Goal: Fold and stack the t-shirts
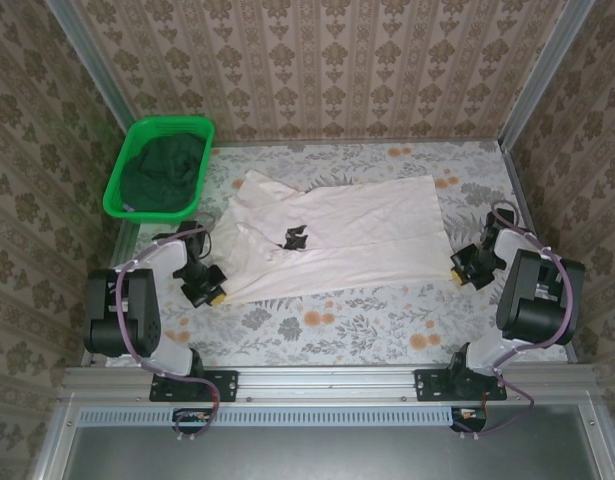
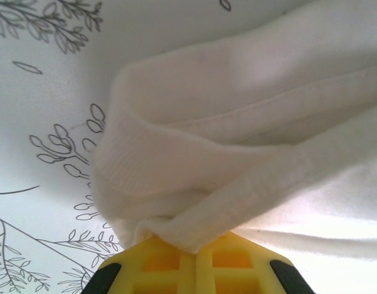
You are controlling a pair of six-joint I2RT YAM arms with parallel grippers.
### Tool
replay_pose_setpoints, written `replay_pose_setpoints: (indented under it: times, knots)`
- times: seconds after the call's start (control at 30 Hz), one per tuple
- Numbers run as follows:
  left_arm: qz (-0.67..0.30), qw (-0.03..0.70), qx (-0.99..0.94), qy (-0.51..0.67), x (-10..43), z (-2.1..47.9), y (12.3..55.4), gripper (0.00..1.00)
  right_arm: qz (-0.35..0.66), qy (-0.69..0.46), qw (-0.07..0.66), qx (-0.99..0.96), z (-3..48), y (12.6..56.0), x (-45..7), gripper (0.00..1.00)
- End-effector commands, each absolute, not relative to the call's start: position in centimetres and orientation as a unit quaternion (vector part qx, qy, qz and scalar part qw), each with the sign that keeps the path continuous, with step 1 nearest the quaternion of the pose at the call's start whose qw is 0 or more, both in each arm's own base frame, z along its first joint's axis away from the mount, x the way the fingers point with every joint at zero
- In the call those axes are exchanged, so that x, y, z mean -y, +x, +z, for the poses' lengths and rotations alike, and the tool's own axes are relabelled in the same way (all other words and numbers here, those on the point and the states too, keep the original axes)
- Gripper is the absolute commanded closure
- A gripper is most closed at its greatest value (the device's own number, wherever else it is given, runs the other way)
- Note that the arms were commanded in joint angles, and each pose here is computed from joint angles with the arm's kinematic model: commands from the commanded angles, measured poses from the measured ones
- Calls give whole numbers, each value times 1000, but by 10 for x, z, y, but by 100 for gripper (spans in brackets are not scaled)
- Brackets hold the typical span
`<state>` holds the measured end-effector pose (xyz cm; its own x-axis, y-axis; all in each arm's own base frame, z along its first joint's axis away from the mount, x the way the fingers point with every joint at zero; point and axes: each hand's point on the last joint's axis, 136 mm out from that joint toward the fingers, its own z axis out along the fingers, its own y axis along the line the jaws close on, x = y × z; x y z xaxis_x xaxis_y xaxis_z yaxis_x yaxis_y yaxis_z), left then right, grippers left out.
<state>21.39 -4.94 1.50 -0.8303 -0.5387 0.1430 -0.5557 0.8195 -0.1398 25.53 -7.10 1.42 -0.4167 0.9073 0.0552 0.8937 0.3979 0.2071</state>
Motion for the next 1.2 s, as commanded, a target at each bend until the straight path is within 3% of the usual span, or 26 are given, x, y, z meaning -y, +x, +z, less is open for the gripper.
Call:
replay_pose_setpoints:
  times: [0.0,0.27,0.33,0.37,0.4,0.47,0.6,0.73,0.87,1.0,1.17]
  knots:
    - [29,60,957,283,29,4,189,100,56,572,2,-818,7,214,82,100]
    - [19,67,950,305,25,2,168,100,63,596,-5,-801,6,189,71,100]
    - [17,58,948,312,23,7,169,91,59,602,7,-797,12,187,72,100]
    - [16,53,948,315,23,11,170,87,59,604,12,-795,15,187,72,96]
    - [14,47,947,317,22,16,172,84,60,607,16,-793,19,186,72,85]
    - [7,27,946,323,17,32,181,68,63,609,36,-789,31,190,74,60]
    - [-16,-46,940,337,4,78,205,42,85,589,127,-793,72,219,78,41]
    - [-32,-96,942,321,10,115,232,49,124,490,206,-838,113,270,45,41]
    - [-15,-93,959,268,48,129,257,58,209,317,224,-897,134,319,-49,42]
    - [22,-46,976,210,98,118,271,72,216,86,185,-955,142,326,-152,44]
    - [102,37,972,206,133,78,267,76,234,-76,159,-956,140,316,-250,52]
